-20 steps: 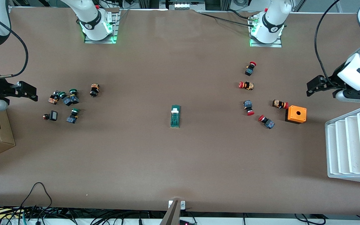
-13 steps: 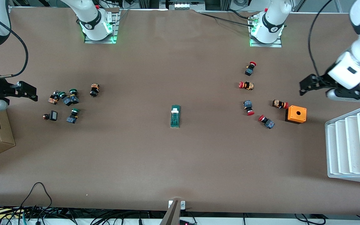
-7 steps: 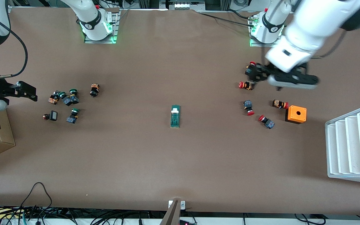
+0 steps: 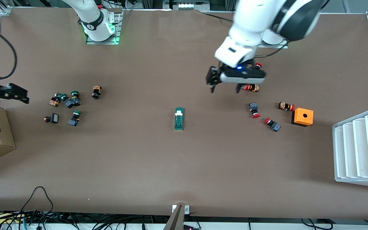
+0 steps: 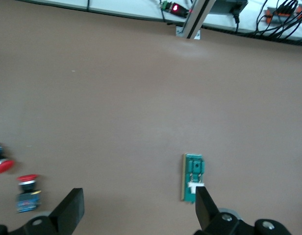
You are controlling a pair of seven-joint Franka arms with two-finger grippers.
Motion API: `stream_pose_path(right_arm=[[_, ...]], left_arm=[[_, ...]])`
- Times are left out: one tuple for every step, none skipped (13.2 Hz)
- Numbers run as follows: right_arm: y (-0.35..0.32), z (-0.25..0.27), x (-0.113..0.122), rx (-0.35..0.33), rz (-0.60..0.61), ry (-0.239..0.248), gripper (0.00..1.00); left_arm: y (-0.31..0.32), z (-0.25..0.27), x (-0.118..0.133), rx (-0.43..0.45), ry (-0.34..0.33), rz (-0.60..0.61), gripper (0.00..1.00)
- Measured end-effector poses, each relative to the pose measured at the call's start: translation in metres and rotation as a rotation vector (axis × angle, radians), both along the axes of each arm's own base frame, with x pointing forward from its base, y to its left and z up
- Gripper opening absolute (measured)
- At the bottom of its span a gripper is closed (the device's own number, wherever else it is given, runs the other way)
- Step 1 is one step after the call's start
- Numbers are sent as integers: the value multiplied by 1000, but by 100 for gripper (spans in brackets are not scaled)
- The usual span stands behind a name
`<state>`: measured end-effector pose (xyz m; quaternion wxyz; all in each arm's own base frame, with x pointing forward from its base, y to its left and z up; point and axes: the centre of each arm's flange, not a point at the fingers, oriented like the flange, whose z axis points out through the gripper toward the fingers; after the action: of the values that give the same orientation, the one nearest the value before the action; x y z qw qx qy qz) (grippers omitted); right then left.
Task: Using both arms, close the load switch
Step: 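Move the left gripper over the green load switch, then lower the left gripper onto the switch while the right gripper approaches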
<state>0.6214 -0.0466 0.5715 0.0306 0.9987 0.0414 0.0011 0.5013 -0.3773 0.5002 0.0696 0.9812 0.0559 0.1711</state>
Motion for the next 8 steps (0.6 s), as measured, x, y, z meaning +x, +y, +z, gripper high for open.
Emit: stream_pose_path(right_arm=[[-5,0,-1,-1,-32,-1,100],[-5,0,-1,-1,-50,-1,100],[-4,0,-1,0,-65,-2,100],[-4,0,0,7,-78,-2,100],[-3,-1,0,23,-96,-3,100],[-1,-2,0,40,-122,-3,100],[1,-4,1,50,-142,-2,100],[2,-6,1,55,-154,3,100]], left_arm=[[-15,-18,-8,-6,-37,17,100],[-30,-38,-17,-8,-83,25,100],[-43,-59,-28,-8,-133,27,100],[-56,-82,-40,-7,-180,35,100],[-68,-105,-52,-1,-224,42,100],[-78,-128,-64,-3,-269,49,100],[-88,-151,-76,-15,-316,55,100],[-95,-174,-86,-26,-363,64,100]])
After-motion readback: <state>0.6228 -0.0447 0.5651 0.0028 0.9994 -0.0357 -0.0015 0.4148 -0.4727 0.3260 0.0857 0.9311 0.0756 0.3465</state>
